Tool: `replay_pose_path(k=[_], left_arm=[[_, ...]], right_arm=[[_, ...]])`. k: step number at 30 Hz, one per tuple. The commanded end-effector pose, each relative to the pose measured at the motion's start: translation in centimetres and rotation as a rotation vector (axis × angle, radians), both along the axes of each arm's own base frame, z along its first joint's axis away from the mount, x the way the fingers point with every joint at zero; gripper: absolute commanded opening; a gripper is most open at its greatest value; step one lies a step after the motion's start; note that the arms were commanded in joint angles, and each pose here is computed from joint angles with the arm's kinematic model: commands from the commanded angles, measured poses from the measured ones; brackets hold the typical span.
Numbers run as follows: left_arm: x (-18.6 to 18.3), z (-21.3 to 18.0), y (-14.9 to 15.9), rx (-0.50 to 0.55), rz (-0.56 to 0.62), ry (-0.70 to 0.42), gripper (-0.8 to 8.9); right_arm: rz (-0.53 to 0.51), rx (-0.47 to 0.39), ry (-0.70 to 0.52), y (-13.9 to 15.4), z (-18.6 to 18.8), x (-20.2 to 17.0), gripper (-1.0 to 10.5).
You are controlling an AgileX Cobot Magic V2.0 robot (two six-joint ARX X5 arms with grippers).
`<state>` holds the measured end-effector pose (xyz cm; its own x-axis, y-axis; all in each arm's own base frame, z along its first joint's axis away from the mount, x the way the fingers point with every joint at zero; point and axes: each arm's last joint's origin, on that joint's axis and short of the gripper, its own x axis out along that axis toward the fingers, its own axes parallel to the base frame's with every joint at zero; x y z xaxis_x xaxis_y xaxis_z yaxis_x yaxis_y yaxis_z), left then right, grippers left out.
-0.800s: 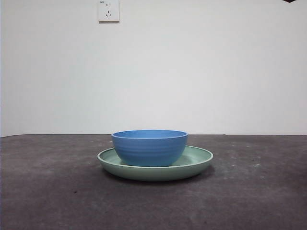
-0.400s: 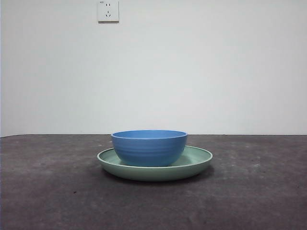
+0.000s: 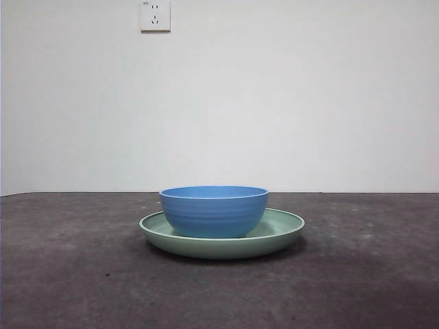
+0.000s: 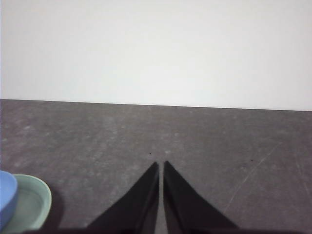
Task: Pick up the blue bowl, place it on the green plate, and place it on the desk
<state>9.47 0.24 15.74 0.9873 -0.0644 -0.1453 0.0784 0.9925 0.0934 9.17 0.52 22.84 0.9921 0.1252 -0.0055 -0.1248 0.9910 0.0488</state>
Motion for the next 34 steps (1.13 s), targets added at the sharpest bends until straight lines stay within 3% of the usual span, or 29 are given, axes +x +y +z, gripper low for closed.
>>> replay_pose_path(k=[1,10,18,34], left_arm=[[0.1,-0.8,0.0,-0.006,0.004,0.026,0.15],[0.1,-0.8,0.0,-0.006,0.004,0.026,0.15],[0.1,-0.8,0.0,-0.006,0.005,0.026,0.15],[0.1,-0.8,0.0,-0.006,0.004,0.026,0.15]], right_arm=[[-0.008,-0.002,-0.022,0.0,-1.7,0.2,0.1],[-0.033,0.03,0.024,-0.1,-6.2,0.5,0.1],[-0.063,0.039,0.173,-0.2,-7.9,0.4,0.1],[-0.057,0.041,0.148,-0.2,-7.6,0.4,0.1]])
